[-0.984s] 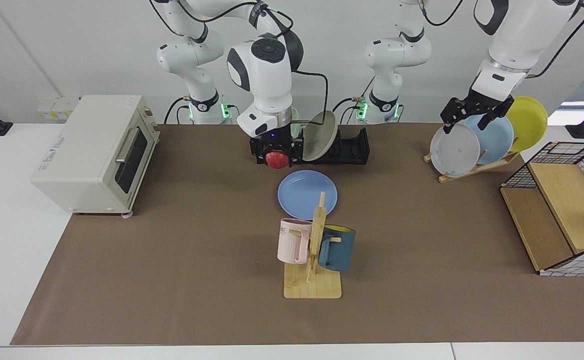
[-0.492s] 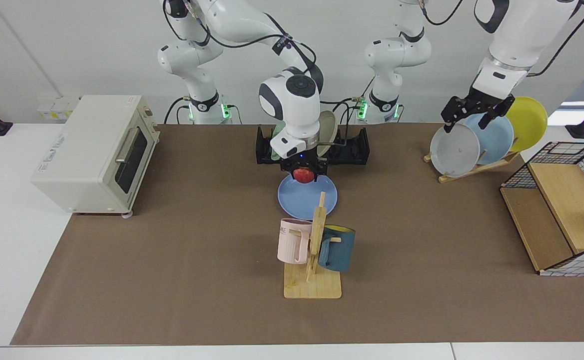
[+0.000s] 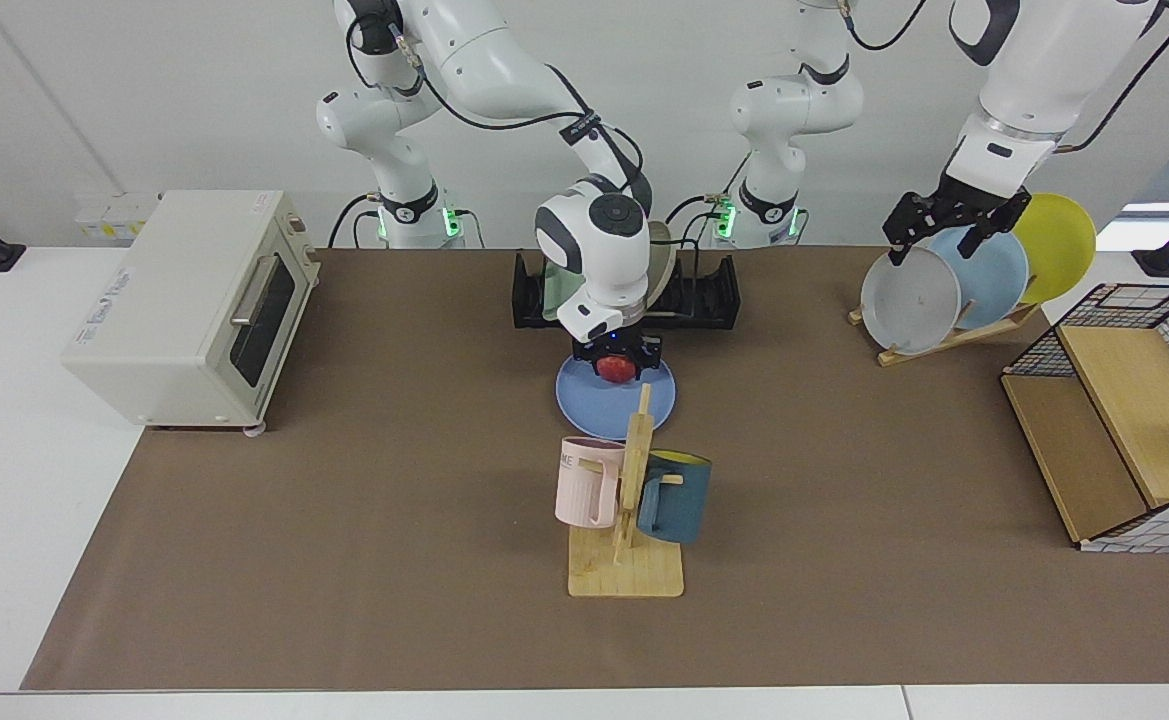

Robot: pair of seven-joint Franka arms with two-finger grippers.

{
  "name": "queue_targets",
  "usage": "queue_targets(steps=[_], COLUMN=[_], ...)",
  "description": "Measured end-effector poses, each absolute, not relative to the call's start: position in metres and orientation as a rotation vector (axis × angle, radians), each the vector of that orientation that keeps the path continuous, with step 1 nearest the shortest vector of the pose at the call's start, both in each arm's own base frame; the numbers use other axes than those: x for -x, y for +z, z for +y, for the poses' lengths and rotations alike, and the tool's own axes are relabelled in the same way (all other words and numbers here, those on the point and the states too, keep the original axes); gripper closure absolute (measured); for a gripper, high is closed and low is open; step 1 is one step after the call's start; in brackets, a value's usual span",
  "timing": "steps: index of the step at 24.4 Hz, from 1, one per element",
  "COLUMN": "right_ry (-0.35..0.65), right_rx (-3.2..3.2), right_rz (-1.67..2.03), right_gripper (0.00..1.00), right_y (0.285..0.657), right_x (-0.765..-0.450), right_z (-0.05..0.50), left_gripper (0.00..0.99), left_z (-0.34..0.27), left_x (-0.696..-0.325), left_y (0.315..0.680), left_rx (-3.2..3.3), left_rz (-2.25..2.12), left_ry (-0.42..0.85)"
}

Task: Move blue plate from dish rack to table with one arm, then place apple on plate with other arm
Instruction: 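Lower the apple onto the blue plate and open the right gripper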

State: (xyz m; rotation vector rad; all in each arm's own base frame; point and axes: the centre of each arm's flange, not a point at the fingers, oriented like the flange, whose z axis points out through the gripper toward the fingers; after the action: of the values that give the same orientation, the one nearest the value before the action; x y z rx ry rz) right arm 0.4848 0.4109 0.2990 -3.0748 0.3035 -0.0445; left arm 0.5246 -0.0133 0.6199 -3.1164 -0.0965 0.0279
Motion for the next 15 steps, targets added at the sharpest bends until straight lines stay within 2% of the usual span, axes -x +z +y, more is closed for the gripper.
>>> queue_targets(steps=[4,5,7,8,11,15], right_ry=[-0.035,-0.034,-0.031,-0.029,-0.033,-0.104], right_rx=[3.087,3.09,3.096,3.099,3.101,3.067], right_rz=[0.29,0.286,0.289,0.295,0.305,0.291], right_gripper=[0.25,0.22,0.05,0.03,0.0,0.0], right_y=[0.294,0.294,0.299,0.305,0.336,0.392], right_x=[-0.484,-0.485,-0.489,-0.493,-0.515,-0.555], right_z=[0.408,0.407,0.404,0.402,0.389,0.343], left_gripper=[0.0,0.0,0.0,0.0,0.0,0.0], left_z=[-0.013,-0.013,-0.013,-0.013,-0.013,-0.013], left_x=[-0.524,-0.524,-0.524,-0.524,-0.524,-0.524], left_y=[0.621,0.621,0.621,0.621,0.621,0.621], left_rx=[3.116,3.116,3.116,3.116,3.116,3.116], left_rz=[-0.097,-0.097,-0.097,-0.097,-0.097,-0.097], left_ry=[0.025,0.025,0.024,0.024,0.023,0.023])
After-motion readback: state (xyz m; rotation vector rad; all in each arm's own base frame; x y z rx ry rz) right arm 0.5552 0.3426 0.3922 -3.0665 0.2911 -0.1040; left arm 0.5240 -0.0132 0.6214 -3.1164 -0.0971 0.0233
